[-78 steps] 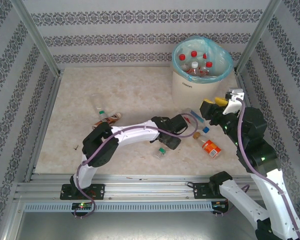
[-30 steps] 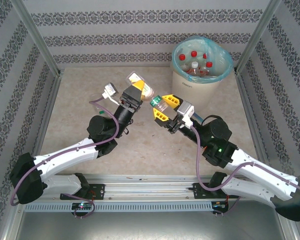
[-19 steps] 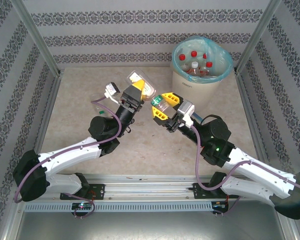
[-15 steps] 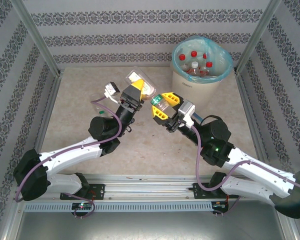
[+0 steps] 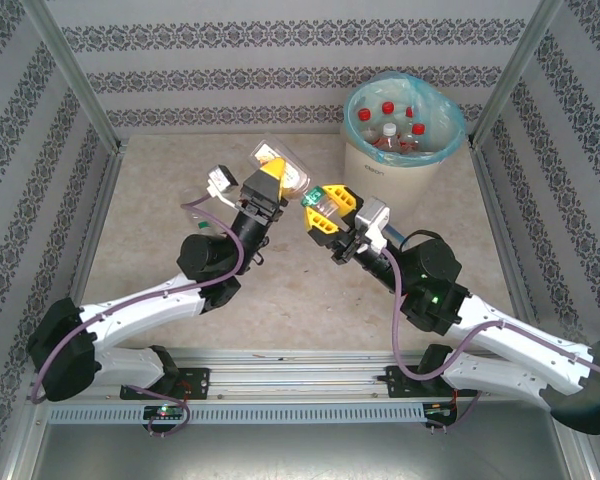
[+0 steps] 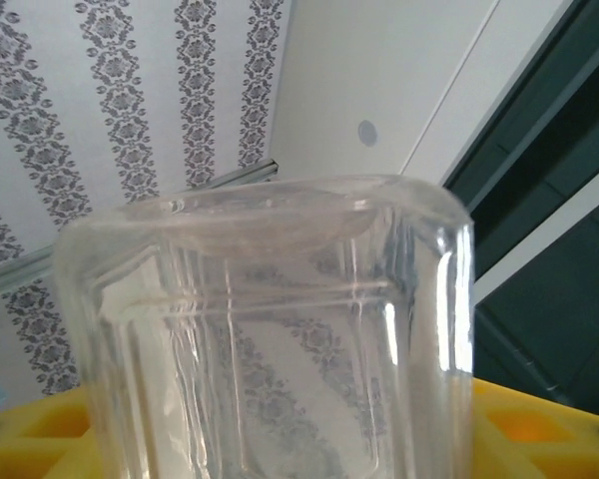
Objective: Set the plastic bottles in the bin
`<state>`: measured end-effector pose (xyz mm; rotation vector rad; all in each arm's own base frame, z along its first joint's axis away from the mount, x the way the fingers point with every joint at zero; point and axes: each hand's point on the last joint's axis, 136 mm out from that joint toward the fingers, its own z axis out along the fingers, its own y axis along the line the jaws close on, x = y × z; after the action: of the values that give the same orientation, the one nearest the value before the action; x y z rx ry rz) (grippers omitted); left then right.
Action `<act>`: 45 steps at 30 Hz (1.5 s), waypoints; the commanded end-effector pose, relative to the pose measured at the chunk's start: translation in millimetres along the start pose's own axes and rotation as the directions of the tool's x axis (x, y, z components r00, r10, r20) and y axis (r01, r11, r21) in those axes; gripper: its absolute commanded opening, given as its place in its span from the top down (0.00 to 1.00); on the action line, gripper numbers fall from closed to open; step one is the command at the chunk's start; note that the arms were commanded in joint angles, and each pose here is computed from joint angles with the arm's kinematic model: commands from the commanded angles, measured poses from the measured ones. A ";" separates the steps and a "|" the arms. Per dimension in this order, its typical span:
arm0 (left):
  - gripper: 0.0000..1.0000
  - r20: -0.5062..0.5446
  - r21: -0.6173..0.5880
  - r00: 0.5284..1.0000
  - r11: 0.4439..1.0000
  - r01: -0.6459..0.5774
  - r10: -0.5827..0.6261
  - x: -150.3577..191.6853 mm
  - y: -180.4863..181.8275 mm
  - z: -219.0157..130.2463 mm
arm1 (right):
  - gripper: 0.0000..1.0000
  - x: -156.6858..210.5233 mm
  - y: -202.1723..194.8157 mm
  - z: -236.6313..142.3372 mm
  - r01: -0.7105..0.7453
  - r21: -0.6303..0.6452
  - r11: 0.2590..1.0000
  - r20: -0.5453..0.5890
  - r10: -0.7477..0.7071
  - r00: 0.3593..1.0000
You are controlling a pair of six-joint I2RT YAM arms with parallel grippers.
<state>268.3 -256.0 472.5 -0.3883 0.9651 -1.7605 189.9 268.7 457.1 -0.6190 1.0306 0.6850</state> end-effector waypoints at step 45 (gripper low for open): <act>0.16 -0.837 -0.066 0.112 0.105 -0.992 0.536 15.9 130.6 -22.7 | 1.00 46.6 -272.9 -22.3 0.101 0.625 0.774 -0.679 0.475 0.560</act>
<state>331.0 -275.9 350.9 0.4386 1.8254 -0.2233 407.0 90.6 460.0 -0.1966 2.0442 0.1565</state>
